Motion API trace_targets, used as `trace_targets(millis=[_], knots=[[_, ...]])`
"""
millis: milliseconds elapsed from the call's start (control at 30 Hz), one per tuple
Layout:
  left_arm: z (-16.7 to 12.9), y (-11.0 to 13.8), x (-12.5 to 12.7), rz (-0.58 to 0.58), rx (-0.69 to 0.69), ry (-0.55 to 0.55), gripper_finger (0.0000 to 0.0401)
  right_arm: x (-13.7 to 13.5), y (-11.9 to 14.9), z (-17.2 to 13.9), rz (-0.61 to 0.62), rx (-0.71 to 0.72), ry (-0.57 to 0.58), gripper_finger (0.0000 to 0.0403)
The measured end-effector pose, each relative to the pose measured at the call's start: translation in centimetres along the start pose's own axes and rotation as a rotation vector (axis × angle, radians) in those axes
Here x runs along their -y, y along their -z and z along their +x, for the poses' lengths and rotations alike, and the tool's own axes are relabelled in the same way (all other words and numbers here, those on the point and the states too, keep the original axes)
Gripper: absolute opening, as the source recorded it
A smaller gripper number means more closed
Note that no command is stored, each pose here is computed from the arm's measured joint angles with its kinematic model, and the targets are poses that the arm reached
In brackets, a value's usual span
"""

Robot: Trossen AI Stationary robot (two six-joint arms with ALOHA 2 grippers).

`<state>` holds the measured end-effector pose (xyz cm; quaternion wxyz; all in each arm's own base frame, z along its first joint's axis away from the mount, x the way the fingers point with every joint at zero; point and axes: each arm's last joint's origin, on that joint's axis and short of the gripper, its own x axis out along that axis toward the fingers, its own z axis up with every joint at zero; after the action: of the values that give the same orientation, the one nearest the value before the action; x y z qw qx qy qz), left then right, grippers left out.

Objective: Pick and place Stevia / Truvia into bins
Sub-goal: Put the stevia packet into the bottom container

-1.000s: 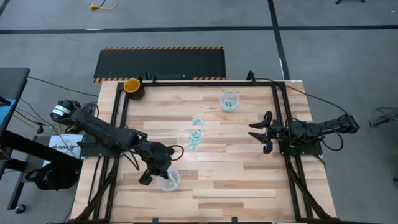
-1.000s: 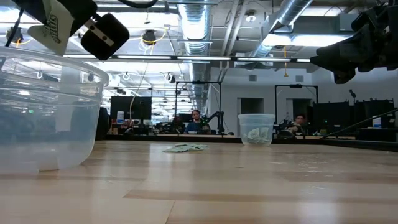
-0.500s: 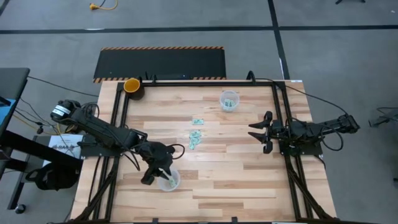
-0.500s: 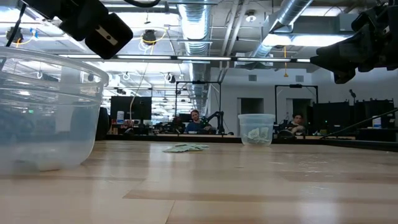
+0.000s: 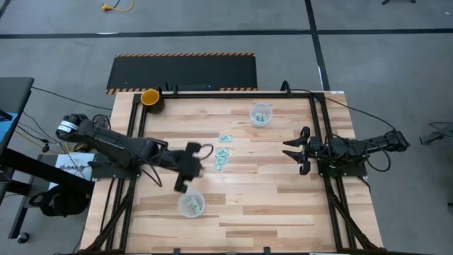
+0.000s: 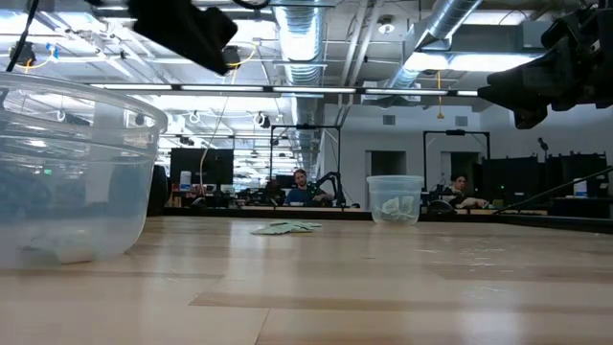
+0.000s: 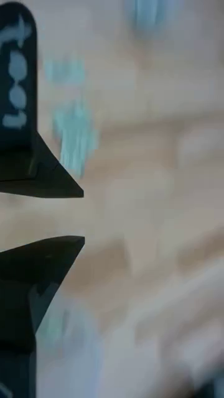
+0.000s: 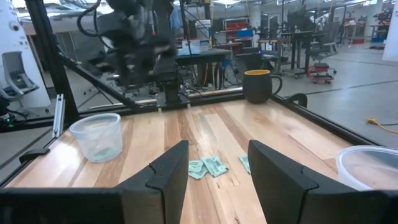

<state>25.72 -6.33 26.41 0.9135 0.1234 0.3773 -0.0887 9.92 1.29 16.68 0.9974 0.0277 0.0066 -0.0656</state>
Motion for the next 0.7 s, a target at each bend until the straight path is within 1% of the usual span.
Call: trace_targets(millis=[67,133,233,300,400,467,500,600,667,700], knots=[[0.0,-0.1,-1.1,0.026,0.003,-0.107,0.0099,0.0,0.0,0.0,0.0,0.0,0.0,0.0159],[0.0,0.0,-2.3,0.035,-0.012,-0.185,0.0099,0.0,0.0,0.0,0.0,0.0,-0.001,0.0159],[0.2,0.4,-4.7,0.005,-0.026,-0.243,0.0098,0.0,0.0,0.0,0.0,0.0,0.0,0.0159],[0.2,0.9,-6.4,-0.024,-0.034,-0.259,0.0098,0.0,0.0,0.0,0.0,0.0,0.0,0.0159],[0.3,1.4,-9.0,-0.064,0.001,-0.242,0.0098,0.0,0.0,0.0,0.0,0.0,0.0,0.0159],[0.6,1.9,-10.5,-0.076,0.025,-0.184,0.0098,0.0,0.0,0.0,0.0,0.0,-0.001,0.0159],[1.0,1.9,-11.3,-0.078,0.06,-0.154,0.0098,0.0,0.0,0.0,0.0,0.0,-0.001,0.0159],[2.5,2.7,-13.2,-0.094,0.101,-0.068,0.0098,0.0,0.0,0.0,0.0,0.0,-0.001,0.0159],[4.0,3.1,-14.3,-0.105,0.121,-0.063,0.0098,0.0,0.0,0.0,0.0,0.001,0.0,0.0159],[4.7,3.5,-14.8,-0.114,0.11,-0.067,0.0098,0.0,0.0,0.0,0.0,0.001,0.0,0.0159]])
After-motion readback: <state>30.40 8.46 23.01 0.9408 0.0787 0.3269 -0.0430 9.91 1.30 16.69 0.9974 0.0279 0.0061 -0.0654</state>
